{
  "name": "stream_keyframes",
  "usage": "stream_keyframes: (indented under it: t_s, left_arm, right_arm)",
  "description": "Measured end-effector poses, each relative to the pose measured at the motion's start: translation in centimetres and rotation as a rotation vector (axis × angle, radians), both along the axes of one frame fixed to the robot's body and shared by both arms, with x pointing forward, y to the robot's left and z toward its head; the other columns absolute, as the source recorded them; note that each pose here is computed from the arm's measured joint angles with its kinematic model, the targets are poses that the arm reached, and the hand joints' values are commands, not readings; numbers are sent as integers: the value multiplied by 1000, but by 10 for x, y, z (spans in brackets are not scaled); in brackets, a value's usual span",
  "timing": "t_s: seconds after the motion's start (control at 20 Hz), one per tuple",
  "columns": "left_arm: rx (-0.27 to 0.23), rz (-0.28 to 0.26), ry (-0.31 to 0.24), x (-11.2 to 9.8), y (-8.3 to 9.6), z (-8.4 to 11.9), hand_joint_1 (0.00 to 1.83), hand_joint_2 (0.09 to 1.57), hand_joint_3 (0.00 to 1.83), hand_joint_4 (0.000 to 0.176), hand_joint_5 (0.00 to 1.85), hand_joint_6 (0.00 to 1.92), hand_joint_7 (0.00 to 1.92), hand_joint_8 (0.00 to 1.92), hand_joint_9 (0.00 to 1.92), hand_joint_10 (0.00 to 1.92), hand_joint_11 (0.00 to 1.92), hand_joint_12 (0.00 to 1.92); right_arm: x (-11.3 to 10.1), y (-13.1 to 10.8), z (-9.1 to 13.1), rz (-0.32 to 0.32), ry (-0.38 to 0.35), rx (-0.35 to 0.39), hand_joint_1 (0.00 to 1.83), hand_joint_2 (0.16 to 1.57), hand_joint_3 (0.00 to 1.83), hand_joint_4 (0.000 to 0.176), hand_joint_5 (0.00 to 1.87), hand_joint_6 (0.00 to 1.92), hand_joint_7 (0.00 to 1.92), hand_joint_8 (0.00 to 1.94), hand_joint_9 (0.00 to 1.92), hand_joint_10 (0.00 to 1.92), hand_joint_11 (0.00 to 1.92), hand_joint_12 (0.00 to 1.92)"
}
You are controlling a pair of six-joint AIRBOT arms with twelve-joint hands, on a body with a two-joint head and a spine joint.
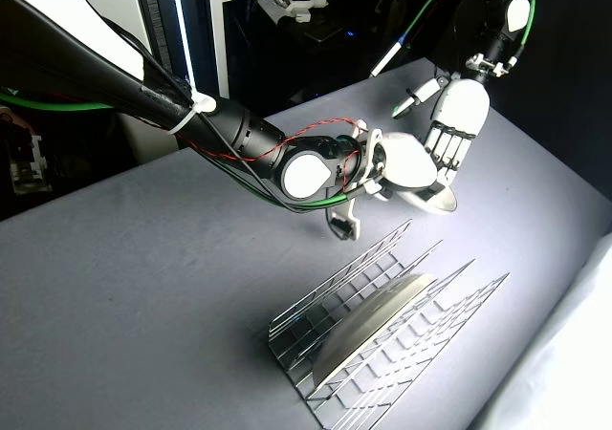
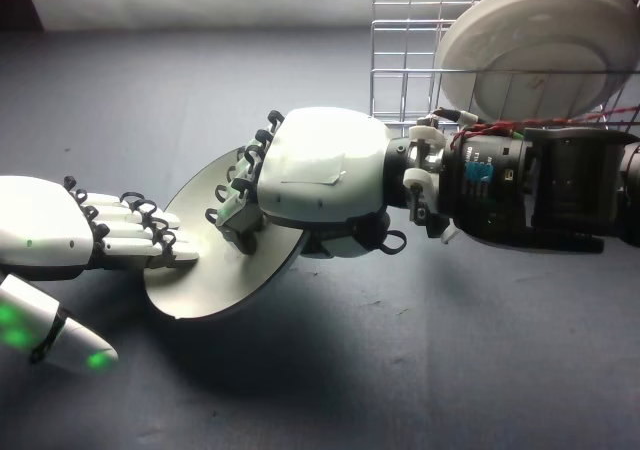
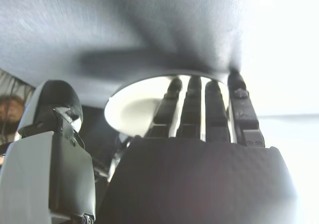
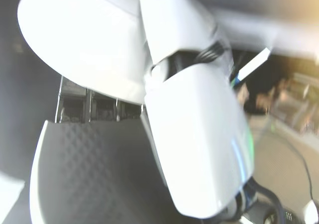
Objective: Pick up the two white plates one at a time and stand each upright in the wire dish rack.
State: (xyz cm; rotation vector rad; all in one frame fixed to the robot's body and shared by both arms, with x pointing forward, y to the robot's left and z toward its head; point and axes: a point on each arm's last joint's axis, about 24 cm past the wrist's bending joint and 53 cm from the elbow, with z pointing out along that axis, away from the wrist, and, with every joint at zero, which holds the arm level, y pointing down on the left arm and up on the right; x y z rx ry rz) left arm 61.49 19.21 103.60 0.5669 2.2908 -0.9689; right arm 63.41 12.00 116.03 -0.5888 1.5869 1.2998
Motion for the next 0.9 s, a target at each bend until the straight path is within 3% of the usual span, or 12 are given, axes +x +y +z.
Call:
stream_keyframes:
  t_s: [0.15, 0.4, 0.45, 0.65, 0.9]
  left_arm:
    - [-2, 1, -4, 1, 0, 2, 0, 1112, 1, 0, 0, 0, 0, 0, 0, 0, 0, 0]
    - [-6, -26, -85, 17, -8, 27, 0, 1113, 1, 0, 0, 0, 0, 0, 0, 0, 0, 0]
    - [-27, -9, -145, 31, -6, 52, 0, 1123, 5, 0, 0, 0, 0, 0, 0, 0, 0, 0]
    - [-68, 39, -234, 52, 2, 91, 0, 1116, 2, 0, 0, 0, 0, 0, 0, 0, 0, 0]
    - [-103, 45, -330, 59, 8, 132, 0, 1118, 2, 0, 0, 0, 0, 0, 0, 0, 0, 0]
  right_arm:
    - [-2, 0, 0, 8, -5, 6, 1378, 1117, 0, 0, 839, 1106, 985, 920, 990, 1138, 877, 1217]
    - [-3, -1, 0, 9, 0, 9, 1376, 1123, 0, 0, 841, 1125, 968, 943, 963, 1164, 858, 1227]
    - [-4, -1, 2, 13, 2, 18, 1377, 1119, 0, 0, 851, 1106, 980, 929, 971, 1153, 864, 1220]
    - [-13, -6, 7, 29, -2, 24, 1376, 1121, 1, 0, 835, 1128, 969, 944, 971, 1157, 859, 1228]
    - [-19, -18, 18, 22, 10, 29, 1376, 1121, 0, 0, 856, 1127, 968, 938, 956, 1167, 868, 1239]
